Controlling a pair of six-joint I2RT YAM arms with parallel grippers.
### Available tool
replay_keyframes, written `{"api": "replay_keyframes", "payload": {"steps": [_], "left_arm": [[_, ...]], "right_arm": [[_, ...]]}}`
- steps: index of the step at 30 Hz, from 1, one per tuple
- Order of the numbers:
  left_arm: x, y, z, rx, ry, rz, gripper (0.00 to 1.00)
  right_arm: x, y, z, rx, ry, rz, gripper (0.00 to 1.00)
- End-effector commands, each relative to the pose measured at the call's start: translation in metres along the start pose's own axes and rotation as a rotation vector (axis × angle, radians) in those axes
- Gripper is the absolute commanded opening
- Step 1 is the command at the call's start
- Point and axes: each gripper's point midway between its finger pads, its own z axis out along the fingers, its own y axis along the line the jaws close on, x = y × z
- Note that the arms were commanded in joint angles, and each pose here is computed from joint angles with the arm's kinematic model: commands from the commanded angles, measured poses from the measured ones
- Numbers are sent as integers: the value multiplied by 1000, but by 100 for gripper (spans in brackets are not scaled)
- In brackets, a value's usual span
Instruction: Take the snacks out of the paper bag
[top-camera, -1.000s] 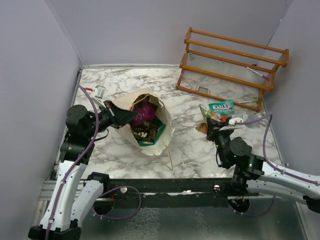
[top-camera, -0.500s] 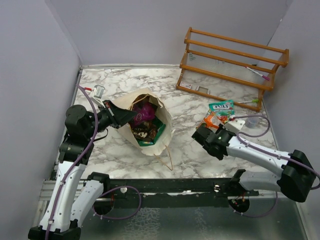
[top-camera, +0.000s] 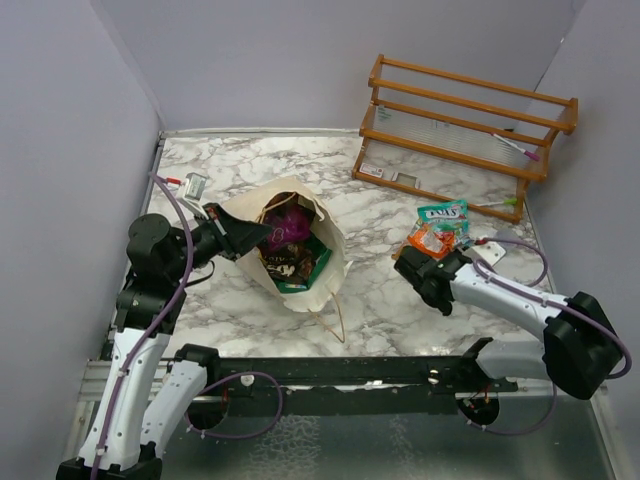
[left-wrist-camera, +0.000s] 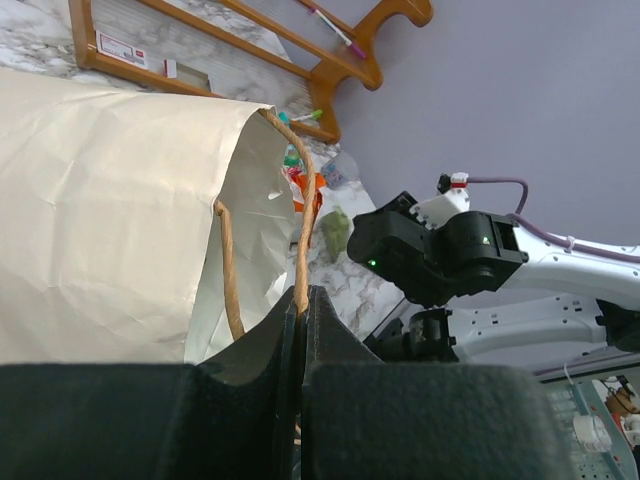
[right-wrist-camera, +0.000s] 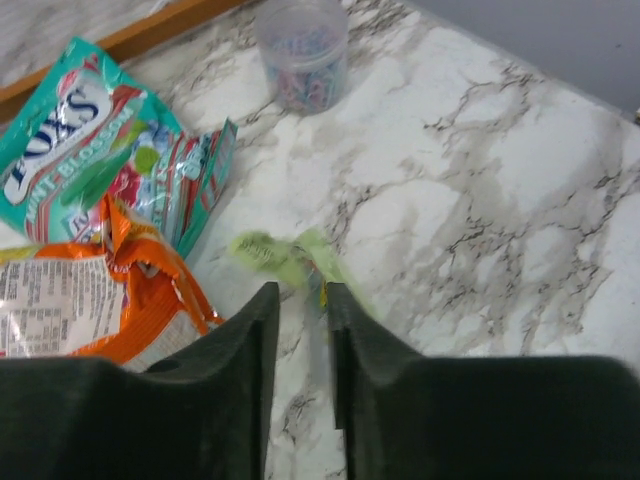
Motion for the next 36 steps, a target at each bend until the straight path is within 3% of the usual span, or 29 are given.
{"api": "replay_keyframes", "payload": {"steps": [1, 4, 8, 13, 17, 21, 25, 28, 31, 33, 36], "left_arm": [[-7, -12, -6, 16, -27, 33, 0], [-7, -13, -6, 18, -23, 31, 0], [-9, -14, -6, 18, -22, 37, 0], [-7, -12, -4, 17, -17, 31, 0], [-6, -9, -3, 16, -15, 29, 0], [-5, -8, -1, 14, -10, 21, 0], [-7, -8, -2, 12, -15, 20, 0], [-6, -8, -3, 5, -17, 18, 0], [-5, -6, -3, 0, -14, 17, 0], [-5, -6, -3, -1, -14, 14, 0], [-6, -7, -2, 3, -17, 17, 0]], "right_arm": [[19, 21, -3, -83, 91, 31, 35], [18, 41, -11, -225, 122, -15, 68], [-11, 76, -39, -511, 129, 4, 85], [-62, 120, -123, -1129, 34, -45, 93], [-83, 121, -200, -1565, -26, -104, 96], [-75, 117, -257, -1906, -34, -217, 96], [-45, 113, -304, -2232, 106, -319, 96], [-32, 116, -323, -2328, 174, -392, 96], [-28, 124, -340, -2305, 65, -462, 100], [-25, 131, -346, -2249, -17, -492, 99], [-19, 152, -341, -2075, -7, -494, 99]]}}
